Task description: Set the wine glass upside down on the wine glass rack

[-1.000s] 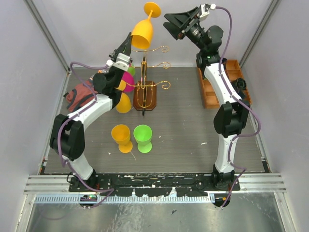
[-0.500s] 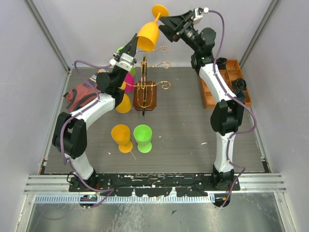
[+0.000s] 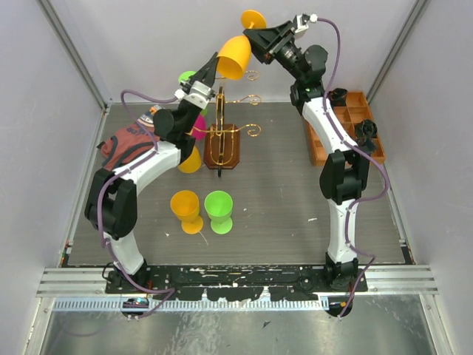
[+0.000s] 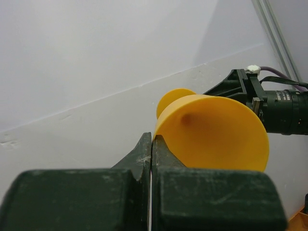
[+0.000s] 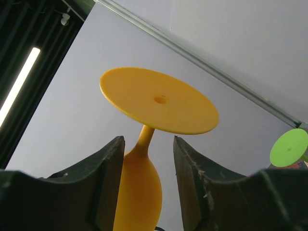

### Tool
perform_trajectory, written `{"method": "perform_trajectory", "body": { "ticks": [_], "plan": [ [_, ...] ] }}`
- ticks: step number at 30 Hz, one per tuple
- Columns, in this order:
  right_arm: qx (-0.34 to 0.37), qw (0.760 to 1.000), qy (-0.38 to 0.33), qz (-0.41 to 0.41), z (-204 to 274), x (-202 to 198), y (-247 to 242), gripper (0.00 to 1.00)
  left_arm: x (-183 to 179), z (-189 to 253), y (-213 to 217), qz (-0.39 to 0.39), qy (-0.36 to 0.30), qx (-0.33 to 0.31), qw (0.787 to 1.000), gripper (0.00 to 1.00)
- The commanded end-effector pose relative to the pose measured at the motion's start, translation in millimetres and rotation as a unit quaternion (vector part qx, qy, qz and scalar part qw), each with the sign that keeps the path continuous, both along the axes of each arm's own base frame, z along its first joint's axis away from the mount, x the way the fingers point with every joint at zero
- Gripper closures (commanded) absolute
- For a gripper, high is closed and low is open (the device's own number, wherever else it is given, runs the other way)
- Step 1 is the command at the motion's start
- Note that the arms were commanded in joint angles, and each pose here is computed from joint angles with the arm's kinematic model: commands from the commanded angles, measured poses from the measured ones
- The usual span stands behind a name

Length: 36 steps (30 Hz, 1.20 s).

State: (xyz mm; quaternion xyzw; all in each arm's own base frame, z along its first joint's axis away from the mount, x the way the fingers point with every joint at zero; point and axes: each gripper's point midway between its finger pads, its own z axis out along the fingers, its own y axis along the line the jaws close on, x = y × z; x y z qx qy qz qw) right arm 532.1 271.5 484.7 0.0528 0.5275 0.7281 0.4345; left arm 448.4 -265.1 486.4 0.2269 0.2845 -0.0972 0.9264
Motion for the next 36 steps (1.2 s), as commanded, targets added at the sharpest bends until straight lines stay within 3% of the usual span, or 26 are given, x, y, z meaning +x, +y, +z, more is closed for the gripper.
{"method": "perform_trajectory", "body": {
  "ticks": [1, 10, 12, 17, 22, 27, 32, 36],
  "plan": [
    [0.022, 0.997, -0.071, 0.005, 43.5, -24.3, -3.1, 0.52, -9.2, 21.8, 0.1, -0.004, -0.032, -0.017, 0.999, 1.0],
    [0.024, 0.996, -0.083, 0.002, 44.0, -24.3, -4.3, 0.84, -8.6, 14.7, -7.6, -0.012, -0.025, -0.011, 1.0, 0.96],
    [0.032, 0.994, -0.101, -0.007, 47.8, -25.9, -6.6, 0.92, -8.7, 11.9, -9.9, -0.014, -0.021, -0.006, 1.0, 0.88],
    [0.008, 0.979, -0.174, -0.105, 67.0, -18.2, -28.4, 0.99, -11.9, 0.0, -13.4, -0.014, -0.009, 0.016, 1.0, 0.53],
    [-0.053, 0.936, -0.246, -0.248, 88.9, -6.1, -62.5, 0.99, -12.6, -21.3, -10.9, -0.007, 0.027, 0.038, 0.999, 0.33],
    [-0.116, 0.898, -0.271, -0.328, 85.3, 10.7, -96.4, 0.99, -1.5, -32.0, 7.0, 0.027, 0.11, 0.021, 0.993, 0.31],
    [-0.258, 0.837, -0.247, -0.415, 25.8, 43.0, -131.8, 0.99, 11.1, -9.5, 35.8, 0.089, 0.148, 0.011, 0.985, 0.28],
    [-0.343, 0.801, -0.208, -0.444, -36.7, 58.6, -160.7, 1.0, 17.6, 11.4, 60.7, 0.11, 0.158, -0.011, 0.981, 0.28]
  ]
}}
